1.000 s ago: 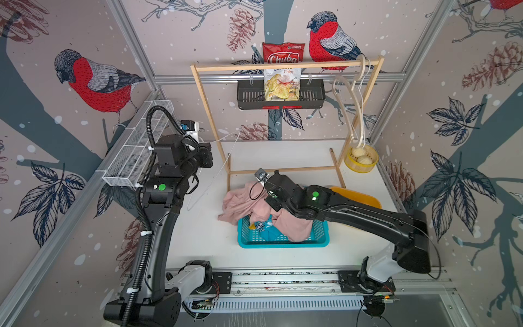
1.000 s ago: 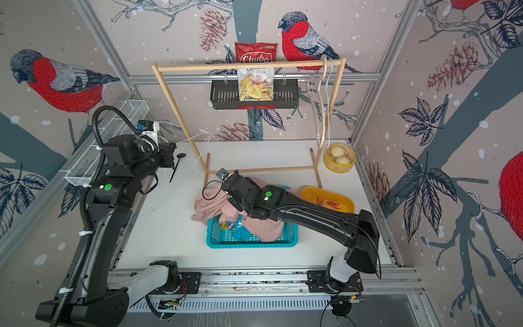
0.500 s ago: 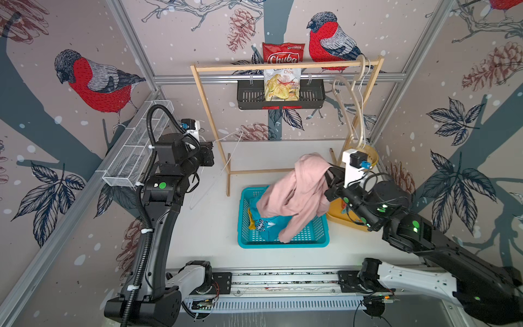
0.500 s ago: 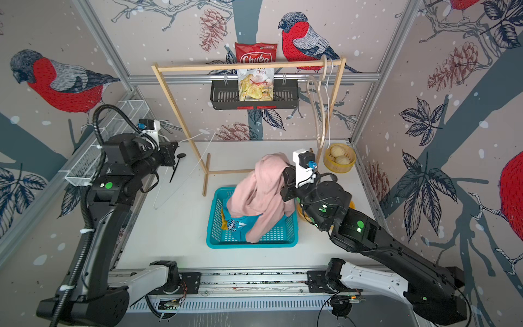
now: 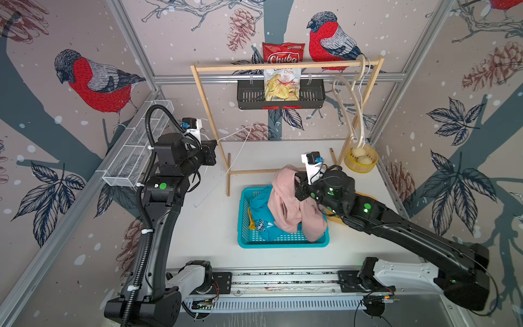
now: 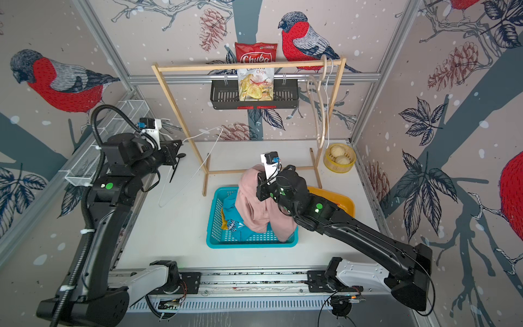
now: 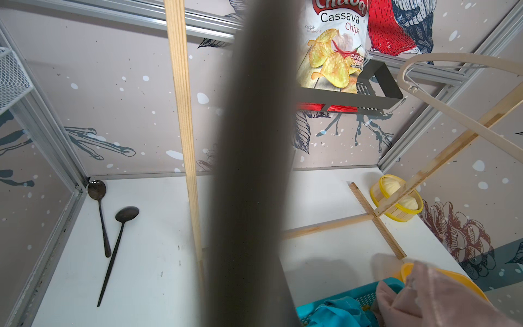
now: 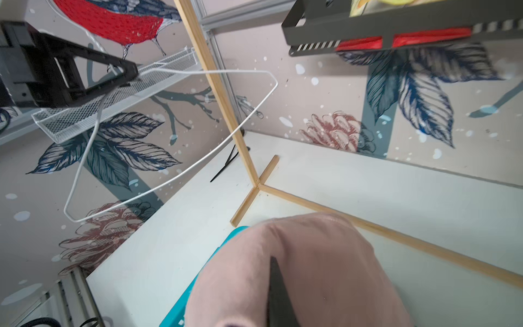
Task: Remove the clothespins securing t-shirts to the hanger
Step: Adjust the T-shirt in the basket.
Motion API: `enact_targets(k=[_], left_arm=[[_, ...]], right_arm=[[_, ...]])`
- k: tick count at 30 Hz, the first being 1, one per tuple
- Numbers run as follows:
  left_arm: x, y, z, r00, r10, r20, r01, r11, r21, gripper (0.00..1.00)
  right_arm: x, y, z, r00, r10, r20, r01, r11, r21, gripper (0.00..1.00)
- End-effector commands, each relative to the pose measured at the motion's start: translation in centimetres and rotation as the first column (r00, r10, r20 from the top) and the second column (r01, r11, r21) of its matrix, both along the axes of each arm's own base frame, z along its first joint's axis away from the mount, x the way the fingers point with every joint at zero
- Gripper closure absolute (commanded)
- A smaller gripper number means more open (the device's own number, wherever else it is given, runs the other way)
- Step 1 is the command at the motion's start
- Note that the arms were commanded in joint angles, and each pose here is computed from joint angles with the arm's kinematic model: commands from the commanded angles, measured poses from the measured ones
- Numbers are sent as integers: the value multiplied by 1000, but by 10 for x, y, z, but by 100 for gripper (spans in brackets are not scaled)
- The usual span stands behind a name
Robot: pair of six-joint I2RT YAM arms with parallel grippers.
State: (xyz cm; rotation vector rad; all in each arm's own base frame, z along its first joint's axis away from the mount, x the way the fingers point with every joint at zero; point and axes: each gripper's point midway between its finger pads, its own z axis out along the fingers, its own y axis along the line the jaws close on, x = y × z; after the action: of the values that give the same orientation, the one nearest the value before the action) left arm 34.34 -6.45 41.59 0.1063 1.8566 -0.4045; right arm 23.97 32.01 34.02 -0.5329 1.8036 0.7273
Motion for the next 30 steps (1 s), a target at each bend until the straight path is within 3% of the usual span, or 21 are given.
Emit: enact_targets(k=[1, 4, 6, 7, 9, 10, 12, 15, 18, 24, 30], left_arm=[[-1, 1, 8, 999, 1, 39, -2, 1000, 14, 100], [-2, 1, 5, 999, -2, 38, 2, 1000, 12, 100], [0, -4, 4, 999, -26, 33, 26, 1000, -2, 100], [0, -6, 3, 999, -39, 29, 39, 999, -10, 100], [0, -12, 1, 997, -71, 23, 71, 997, -32, 100], [-1, -15, 1, 995, -92, 24, 93, 995, -37, 100], [-3, -22, 2, 992, -127, 27, 128, 991, -43, 100], [-10, -43, 5, 972, -230, 42, 231, 973, -25, 100], [-13, -65, 5, 955, -294, 47, 294, 956, 17, 100], [-13, -89, 10, 924, -381, 38, 380, 925, 10, 100], [-33, -121, 12, 841, -541, 12, 541, 841, 21, 100]], right_arm=[[-8, 30, 9, 993, 110, -41, -106, 989, 101, 100], [-11, 45, -4, 986, 146, -82, -137, 985, 108, 95], [-10, 51, -23, 980, 158, -120, -149, 986, 81, 83], [-8, 49, -34, 979, 146, -142, -140, 989, 55, 75], [1, 31, -65, 976, 64, -208, -69, 997, -15, 43], [5, 18, -77, 972, 20, -234, -33, 998, -53, 33], [9, -12, -93, 966, -61, -250, 26, 990, -141, 22], [12, -51, -99, 964, -171, -204, 97, 939, -331, 17], [17, -72, -75, 969, -209, -131, 132, 888, -441, 16], [19, -50, 0, 998, -62, 30, 69, 889, -453, 15], [33, -6, 49, 954, 39, 296, 127, 844, -521, 10]])
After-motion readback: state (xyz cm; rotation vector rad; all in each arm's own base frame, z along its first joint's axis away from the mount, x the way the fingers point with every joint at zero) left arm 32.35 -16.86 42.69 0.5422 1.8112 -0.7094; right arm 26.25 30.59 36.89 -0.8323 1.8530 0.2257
